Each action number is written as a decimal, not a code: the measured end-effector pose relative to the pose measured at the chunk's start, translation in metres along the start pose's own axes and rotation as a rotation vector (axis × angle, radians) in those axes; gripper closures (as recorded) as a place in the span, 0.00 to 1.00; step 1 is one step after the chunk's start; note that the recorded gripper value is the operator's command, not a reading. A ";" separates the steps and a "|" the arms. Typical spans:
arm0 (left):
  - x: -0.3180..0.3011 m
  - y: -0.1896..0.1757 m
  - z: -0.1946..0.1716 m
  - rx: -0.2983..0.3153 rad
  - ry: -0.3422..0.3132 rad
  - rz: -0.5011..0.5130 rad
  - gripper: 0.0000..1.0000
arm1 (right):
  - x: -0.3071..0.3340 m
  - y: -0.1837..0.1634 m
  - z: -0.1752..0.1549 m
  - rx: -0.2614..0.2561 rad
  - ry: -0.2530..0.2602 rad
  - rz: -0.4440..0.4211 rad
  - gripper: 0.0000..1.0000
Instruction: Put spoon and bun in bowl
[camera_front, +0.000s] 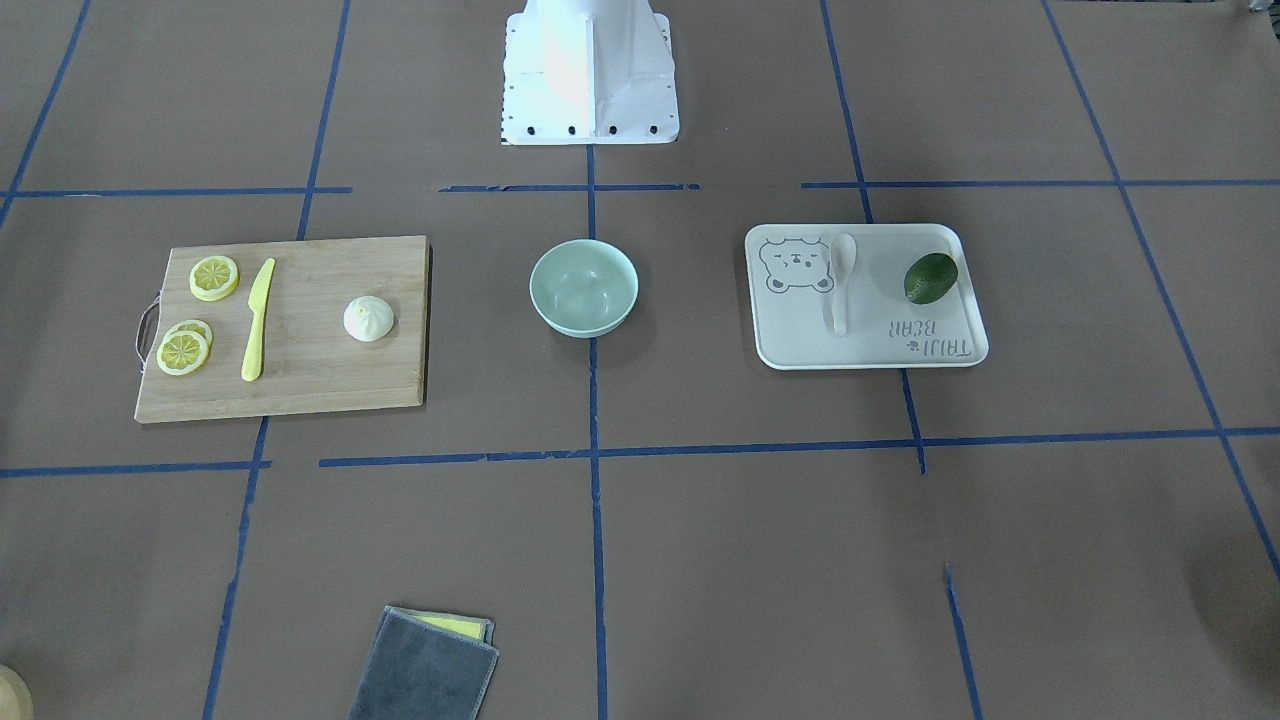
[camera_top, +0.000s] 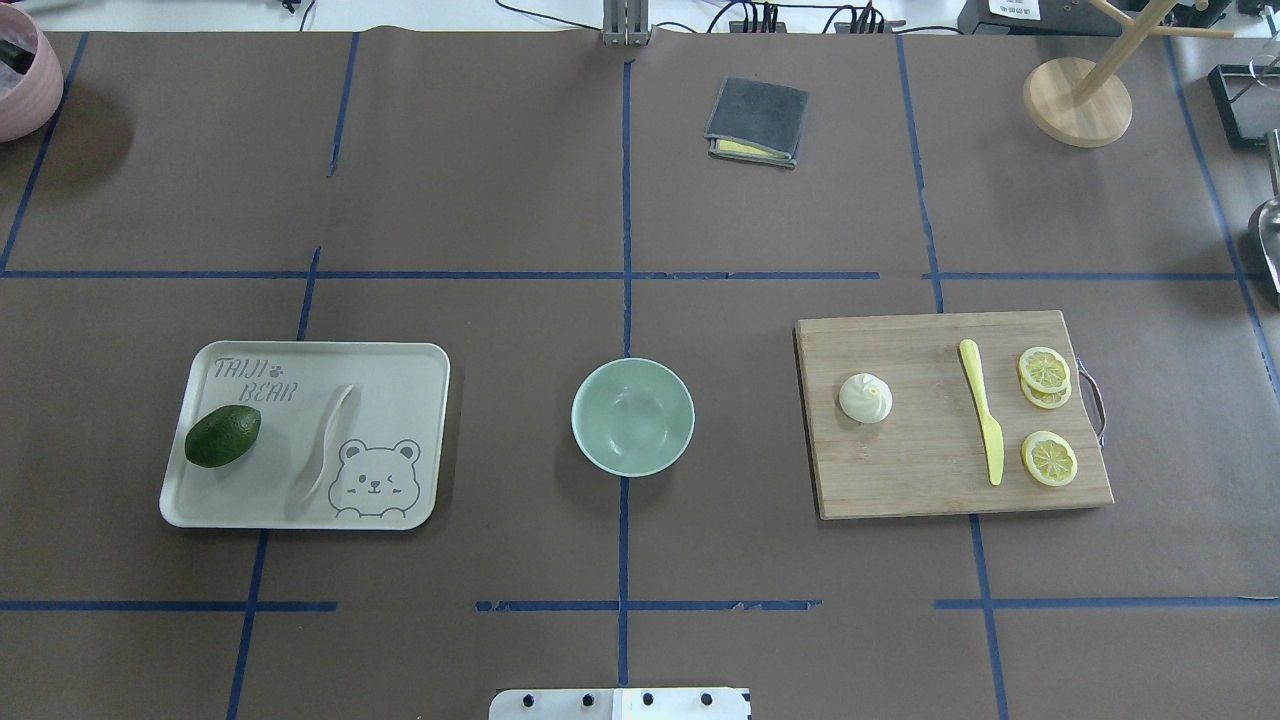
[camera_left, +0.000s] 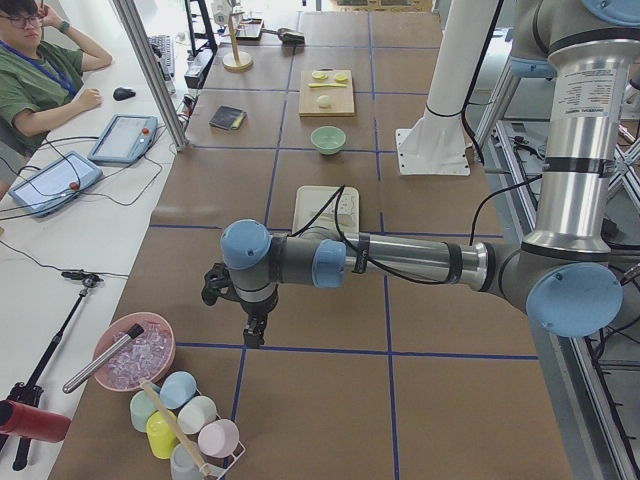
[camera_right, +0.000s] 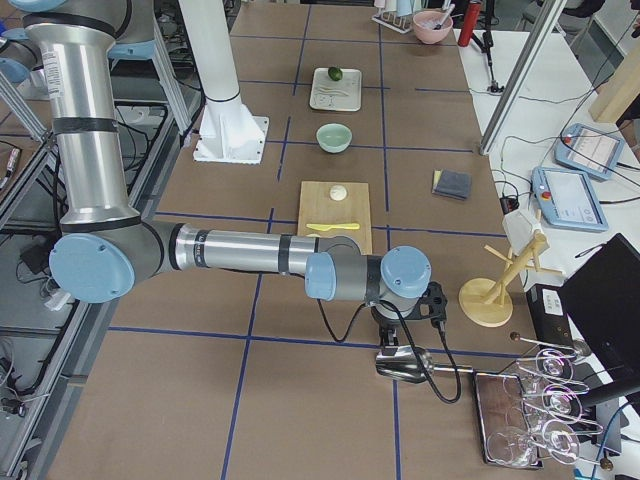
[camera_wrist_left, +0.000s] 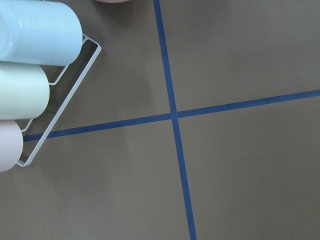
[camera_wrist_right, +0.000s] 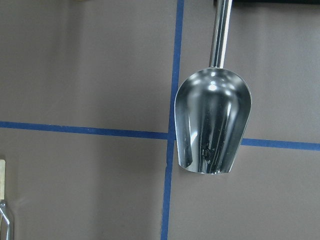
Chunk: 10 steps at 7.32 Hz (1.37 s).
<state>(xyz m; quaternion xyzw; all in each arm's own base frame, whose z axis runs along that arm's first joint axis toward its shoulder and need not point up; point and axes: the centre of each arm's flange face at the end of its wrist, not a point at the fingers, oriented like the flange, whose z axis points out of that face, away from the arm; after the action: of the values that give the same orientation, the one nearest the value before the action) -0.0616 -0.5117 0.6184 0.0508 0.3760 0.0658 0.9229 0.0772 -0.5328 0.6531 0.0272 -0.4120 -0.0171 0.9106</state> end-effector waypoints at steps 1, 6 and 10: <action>0.000 0.000 0.000 0.000 0.000 0.000 0.00 | -0.001 -0.001 -0.001 0.001 0.000 -0.002 0.00; 0.106 -0.025 -0.038 0.088 -0.028 0.055 0.00 | -0.012 -0.005 -0.010 0.020 -0.004 -0.012 0.00; 0.268 -0.020 -0.016 0.098 0.043 0.028 0.00 | -0.027 -0.009 -0.013 0.027 -0.007 -0.036 0.00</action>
<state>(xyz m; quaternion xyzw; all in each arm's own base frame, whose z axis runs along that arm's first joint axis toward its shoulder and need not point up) 0.1188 -0.4883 0.4203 0.0998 0.3976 0.0615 0.9100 0.0691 -0.5394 0.6237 0.0471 -0.4149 -0.0280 0.9082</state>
